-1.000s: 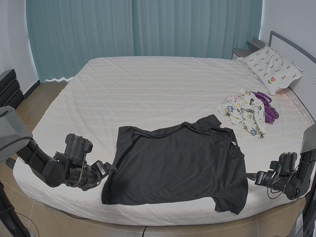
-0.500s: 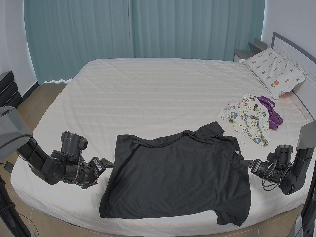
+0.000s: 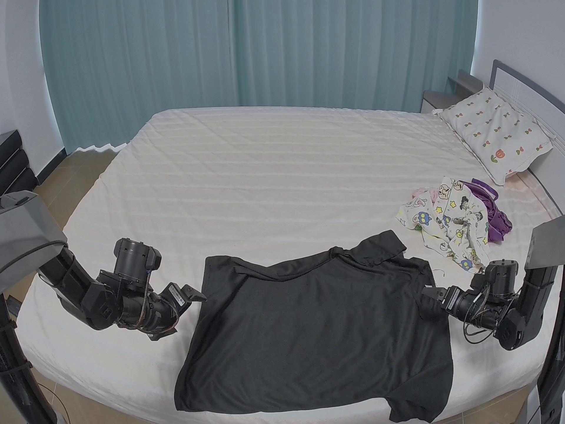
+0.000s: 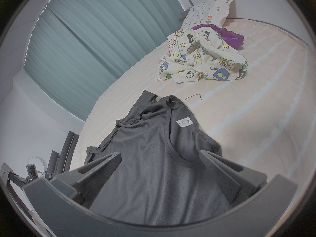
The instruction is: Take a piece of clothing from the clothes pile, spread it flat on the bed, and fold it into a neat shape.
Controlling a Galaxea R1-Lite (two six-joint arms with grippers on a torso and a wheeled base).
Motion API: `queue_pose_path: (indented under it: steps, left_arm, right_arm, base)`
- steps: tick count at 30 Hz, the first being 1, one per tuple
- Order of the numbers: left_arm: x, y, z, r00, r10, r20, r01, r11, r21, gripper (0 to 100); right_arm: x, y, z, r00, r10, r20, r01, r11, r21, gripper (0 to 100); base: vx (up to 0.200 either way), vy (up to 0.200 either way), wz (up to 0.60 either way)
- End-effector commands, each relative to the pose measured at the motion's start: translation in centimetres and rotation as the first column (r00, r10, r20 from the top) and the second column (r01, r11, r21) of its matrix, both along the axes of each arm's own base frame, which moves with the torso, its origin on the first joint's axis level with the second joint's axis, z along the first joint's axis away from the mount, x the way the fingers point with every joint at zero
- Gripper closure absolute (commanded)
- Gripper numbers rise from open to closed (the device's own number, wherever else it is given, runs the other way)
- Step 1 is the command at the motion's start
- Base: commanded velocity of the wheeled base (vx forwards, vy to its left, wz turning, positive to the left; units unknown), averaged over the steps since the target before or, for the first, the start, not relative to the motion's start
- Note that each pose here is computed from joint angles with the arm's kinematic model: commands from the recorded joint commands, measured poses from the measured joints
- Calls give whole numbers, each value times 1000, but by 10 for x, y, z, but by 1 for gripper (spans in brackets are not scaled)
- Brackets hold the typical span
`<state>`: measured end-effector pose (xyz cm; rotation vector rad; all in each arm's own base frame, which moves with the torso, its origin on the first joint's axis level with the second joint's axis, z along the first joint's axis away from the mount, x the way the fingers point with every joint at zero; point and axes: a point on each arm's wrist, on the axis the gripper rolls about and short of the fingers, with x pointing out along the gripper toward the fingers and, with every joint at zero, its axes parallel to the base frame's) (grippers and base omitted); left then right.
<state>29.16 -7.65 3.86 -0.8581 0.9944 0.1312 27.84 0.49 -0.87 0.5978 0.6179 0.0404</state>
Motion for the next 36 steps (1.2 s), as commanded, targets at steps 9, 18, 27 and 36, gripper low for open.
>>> queue_pose_path:
  steps: [9,18,27,36]
  left_arm:
    - [1,-2,-2,1000,3,-2,-3,1000,0,0]
    - [42,2,7,990,106,92,-107,994,6,0]
    - [107,10,-18,973,137,184,-164,977,140,0]
    - [158,5,-51,960,128,250,-186,956,226,0]
  right_arm:
    - [0,5,-1,1000,9,-5,-9,1000,13,0]
    - [-2,13,-1,1000,8,-19,-7,999,54,0]
    - [-3,14,-2,1000,12,-27,-11,998,54,0]
    - [-3,16,-3,999,18,-30,-17,998,54,0]
  base:
    - [0,-156,0]
    - [0,0,0]
    - [0,0,0]
    - [0,0,0]
